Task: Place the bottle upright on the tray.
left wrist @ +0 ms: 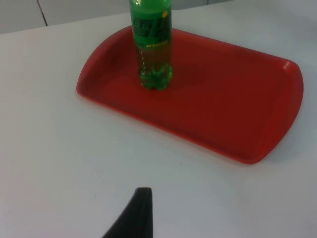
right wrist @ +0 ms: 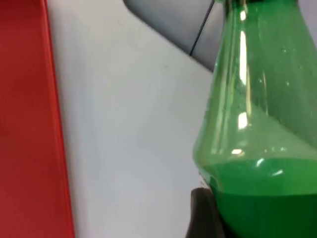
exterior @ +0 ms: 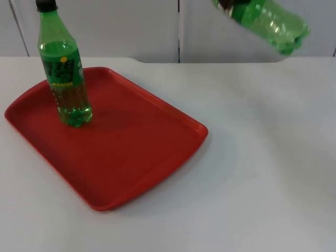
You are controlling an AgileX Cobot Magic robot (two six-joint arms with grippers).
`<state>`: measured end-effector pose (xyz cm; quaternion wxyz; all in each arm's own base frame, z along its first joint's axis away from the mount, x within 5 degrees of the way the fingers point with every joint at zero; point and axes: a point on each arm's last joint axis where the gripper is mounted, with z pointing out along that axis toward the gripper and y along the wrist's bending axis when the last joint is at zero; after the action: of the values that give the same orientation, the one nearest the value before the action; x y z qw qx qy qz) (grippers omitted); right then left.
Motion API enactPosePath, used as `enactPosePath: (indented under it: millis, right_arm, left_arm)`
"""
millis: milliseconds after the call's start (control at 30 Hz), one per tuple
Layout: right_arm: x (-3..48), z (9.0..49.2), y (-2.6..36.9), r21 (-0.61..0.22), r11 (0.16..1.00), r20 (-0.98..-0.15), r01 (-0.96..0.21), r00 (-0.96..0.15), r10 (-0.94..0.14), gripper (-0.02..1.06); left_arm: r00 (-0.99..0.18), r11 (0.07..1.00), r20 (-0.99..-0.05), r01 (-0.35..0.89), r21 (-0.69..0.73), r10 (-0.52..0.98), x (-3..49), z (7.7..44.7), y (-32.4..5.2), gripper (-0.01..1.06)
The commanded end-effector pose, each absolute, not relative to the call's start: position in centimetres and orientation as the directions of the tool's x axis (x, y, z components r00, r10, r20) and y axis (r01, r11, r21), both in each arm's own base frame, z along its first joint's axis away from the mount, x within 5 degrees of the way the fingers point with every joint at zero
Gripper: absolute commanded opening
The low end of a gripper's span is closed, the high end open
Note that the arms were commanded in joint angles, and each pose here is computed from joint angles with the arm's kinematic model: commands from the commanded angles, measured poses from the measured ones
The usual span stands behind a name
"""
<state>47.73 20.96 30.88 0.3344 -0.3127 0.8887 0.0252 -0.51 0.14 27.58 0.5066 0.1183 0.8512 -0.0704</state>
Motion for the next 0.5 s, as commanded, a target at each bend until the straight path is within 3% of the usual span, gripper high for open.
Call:
enactPosePath:
  millis: [0, 267, 467]
  right_arm:
    - [45.4, 35.3, 20.9, -0.173, 0.799, -0.668, -0.576, -0.528, -0.525, 0.00]
    - [39.9, 42.7, 18.9, -0.145, 0.805, -0.764, -0.576, -0.452, -0.461, 0.00]
    - [35.8, 45.8, 17.5, -0.097, 0.807, -0.828, -0.582, -0.403, -0.390, 0.00]
  left_arm:
    - [-0.454, 0.962, -0.881, 0.273, 0.007, 0.136, -0.4, 27.5, 0.2, 1.05]
    - [-0.454, 0.962, -0.881, 0.273, 0.007, 0.136, -0.4, 27.5, 0.2, 1.05]
    - [-0.454, 0.962, -0.881, 0.273, 0.007, 0.136, -0.4, 27.5, 0.2, 1.05]
